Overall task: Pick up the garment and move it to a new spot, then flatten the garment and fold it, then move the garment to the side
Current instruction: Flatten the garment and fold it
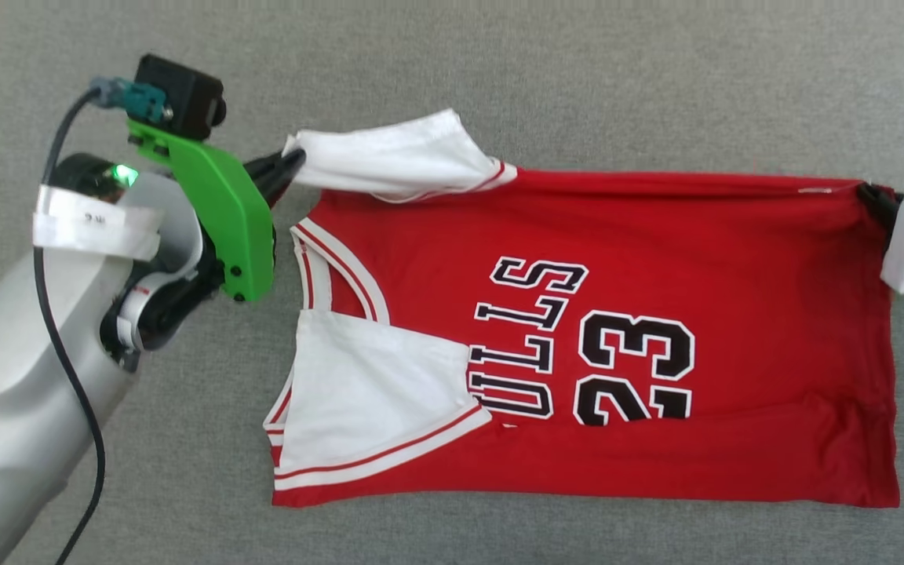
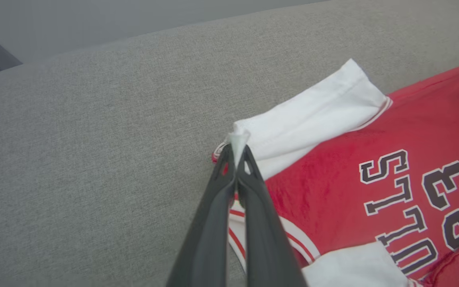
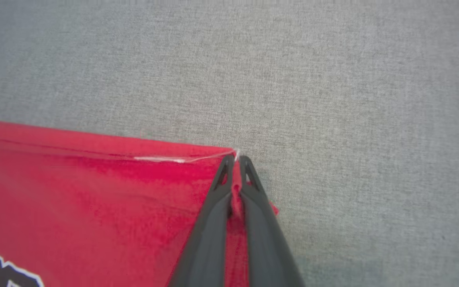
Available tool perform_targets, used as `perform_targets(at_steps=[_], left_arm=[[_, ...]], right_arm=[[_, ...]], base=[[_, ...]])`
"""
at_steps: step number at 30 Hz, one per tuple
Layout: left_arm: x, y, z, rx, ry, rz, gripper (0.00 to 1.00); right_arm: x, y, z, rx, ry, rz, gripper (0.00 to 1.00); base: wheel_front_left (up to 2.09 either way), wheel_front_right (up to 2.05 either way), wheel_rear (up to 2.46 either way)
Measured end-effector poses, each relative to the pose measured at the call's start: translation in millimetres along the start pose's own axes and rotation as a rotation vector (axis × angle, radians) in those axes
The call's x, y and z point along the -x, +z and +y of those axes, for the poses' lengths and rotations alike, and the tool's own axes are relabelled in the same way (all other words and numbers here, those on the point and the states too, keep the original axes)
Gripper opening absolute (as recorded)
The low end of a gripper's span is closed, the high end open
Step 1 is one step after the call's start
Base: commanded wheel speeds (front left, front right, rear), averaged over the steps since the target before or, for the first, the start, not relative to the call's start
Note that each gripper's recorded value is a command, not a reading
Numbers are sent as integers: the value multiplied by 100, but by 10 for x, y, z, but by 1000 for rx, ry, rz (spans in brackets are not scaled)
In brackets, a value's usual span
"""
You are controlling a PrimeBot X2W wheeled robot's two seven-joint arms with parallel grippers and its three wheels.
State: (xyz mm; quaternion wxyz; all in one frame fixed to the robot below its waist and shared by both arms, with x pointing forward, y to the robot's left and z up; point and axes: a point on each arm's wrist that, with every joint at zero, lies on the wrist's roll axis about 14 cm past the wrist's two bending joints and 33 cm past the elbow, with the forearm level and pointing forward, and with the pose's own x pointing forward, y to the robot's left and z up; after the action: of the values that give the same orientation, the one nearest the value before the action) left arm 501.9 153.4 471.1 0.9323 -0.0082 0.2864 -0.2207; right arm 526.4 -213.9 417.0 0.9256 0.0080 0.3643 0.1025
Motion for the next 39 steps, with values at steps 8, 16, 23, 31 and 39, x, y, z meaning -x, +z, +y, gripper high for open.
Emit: perform_targets(at_steps=[8,16,23,31,39], left_arm=[[323,-167,-114,35,15,-10,0],[623,-441,-204,89,31,12,0],[791,-832,-322,139,30,90,0],[875,-1340,-479,157,12,239,0],[882,-1551,-543,138,6,299,0]], right_arm=[[394,-72,39,-36,26,-124,0],[696,-215,160,-23,68,-199,0],[845,-480,247,-16,104,-180,0],[941,-888,351,29,147,-86,0],[996,-1053,373,68,160,-46,0]], base=[[0,0,0],[0,0,0],[0,0,0],[0,0,0],[0,0,0]])
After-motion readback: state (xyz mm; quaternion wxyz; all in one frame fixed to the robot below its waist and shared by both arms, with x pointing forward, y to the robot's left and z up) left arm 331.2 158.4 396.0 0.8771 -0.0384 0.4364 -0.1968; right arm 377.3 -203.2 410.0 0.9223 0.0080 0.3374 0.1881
